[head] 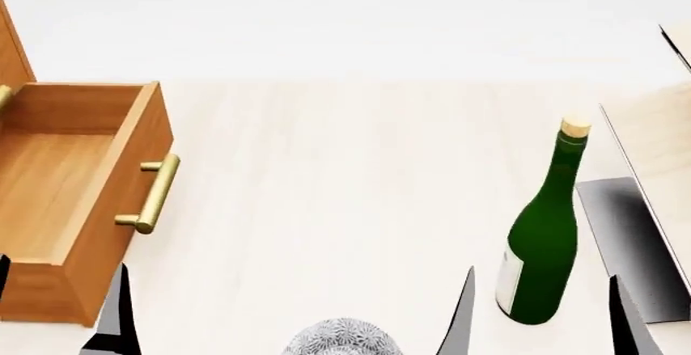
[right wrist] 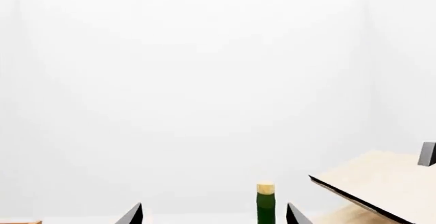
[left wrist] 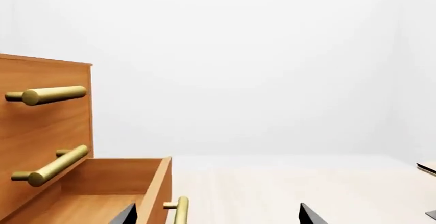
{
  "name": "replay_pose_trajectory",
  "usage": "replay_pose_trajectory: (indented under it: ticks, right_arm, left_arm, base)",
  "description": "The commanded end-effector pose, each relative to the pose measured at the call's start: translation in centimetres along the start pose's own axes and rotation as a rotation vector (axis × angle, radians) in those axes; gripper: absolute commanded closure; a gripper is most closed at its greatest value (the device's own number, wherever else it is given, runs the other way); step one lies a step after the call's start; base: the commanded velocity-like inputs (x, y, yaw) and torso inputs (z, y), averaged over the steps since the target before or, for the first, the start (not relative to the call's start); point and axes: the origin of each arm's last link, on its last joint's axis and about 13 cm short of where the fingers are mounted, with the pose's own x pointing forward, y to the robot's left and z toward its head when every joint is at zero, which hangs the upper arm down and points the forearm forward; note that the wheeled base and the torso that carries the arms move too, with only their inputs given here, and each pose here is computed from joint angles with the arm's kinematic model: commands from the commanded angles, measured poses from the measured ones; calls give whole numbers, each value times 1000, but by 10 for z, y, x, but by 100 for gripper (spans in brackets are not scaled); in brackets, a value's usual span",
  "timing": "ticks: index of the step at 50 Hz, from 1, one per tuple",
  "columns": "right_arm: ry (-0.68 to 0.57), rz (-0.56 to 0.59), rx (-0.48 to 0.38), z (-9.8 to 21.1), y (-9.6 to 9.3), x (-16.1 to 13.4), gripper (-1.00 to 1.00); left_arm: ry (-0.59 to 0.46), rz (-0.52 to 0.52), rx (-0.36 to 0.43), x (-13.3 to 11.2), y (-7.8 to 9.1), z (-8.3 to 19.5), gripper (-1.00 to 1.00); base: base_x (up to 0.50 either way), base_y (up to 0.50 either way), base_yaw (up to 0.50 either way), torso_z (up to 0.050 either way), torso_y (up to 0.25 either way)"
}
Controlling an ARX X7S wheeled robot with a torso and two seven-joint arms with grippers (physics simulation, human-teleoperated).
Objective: Put the bowl on top of the cabinet.
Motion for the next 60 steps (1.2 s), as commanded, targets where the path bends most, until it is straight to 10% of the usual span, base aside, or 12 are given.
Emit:
replay_pose_trajectory:
  ticks: [1, 31, 60]
  right_arm:
    - [-1, -16, -23, 3, -4, -1, -100]
    - [-15, -51, -23, 3, -5, -1, -100]
    - [-42, -34, -38, 4, -3, -3, -100]
  left_arm:
    - [-19, 13, 22, -1, 2, 3, -100]
    - [-56, 11, 22, -4, 2, 2, -100]
    - [-60, 29, 39, -4, 3, 4, -100]
  base:
    - [500, 0, 0, 0, 0]
    - [480, 0, 0, 0, 1]
    - [0, 0, 0, 40, 0]
